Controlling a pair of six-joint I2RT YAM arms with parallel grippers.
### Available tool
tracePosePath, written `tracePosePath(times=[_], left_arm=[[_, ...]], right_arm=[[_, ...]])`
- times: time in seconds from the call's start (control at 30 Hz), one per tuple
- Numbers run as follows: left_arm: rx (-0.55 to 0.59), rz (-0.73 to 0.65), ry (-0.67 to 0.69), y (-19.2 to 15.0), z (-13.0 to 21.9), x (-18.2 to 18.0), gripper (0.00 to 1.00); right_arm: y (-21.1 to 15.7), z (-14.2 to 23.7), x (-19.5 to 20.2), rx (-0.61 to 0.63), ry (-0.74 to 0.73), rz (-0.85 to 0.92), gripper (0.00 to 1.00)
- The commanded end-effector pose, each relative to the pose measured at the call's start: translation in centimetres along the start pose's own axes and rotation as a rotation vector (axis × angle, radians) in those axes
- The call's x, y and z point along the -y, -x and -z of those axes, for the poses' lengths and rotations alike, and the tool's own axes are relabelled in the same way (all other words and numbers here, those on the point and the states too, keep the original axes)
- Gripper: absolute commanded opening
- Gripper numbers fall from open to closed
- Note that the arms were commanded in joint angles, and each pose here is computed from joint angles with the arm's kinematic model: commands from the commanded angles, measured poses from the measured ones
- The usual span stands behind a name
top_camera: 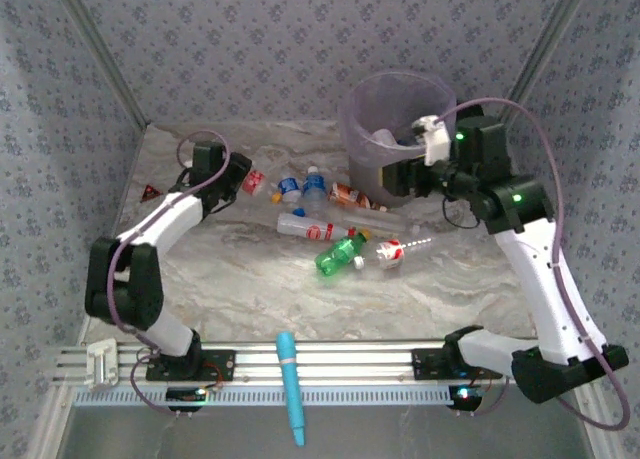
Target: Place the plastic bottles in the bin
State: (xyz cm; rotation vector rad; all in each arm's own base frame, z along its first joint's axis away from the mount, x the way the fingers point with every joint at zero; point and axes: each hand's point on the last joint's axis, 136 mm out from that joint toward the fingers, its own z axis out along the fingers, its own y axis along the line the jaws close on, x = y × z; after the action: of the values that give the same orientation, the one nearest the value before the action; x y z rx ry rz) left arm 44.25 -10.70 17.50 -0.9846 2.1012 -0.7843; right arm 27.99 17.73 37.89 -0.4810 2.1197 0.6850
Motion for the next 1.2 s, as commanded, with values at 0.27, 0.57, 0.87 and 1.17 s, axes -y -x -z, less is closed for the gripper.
tracePosePath(times=[0.27, 0.57, 0.87, 1.17], left_arm=[[-0.361, -0.213, -0.532, -10.8, 7.0, 9.8, 0.40], [-0.391, -0.265, -0.564, -14.4, 10.1, 11.9, 0.37], [-0.387, -0.161, -0.626, -14.4, 10.9, 13.4, 0.35], [-0.393, -0.132, -0.641, -14.6, 11.3, 13.9, 0.35]], right_arm=[[-2.6, -8.5, -7.0, -0.160, 0.154, 0.101, 0.74], [-5.7, -12.5, -7.4, -0.297, 0.202, 0.101, 0.89], [-6.8, -15.3, -8.0, -0.319, 0.273, 0.038, 0.89], [-6.9, -17.3, -6.4, -0.308, 0.196, 0.012, 0.78]])
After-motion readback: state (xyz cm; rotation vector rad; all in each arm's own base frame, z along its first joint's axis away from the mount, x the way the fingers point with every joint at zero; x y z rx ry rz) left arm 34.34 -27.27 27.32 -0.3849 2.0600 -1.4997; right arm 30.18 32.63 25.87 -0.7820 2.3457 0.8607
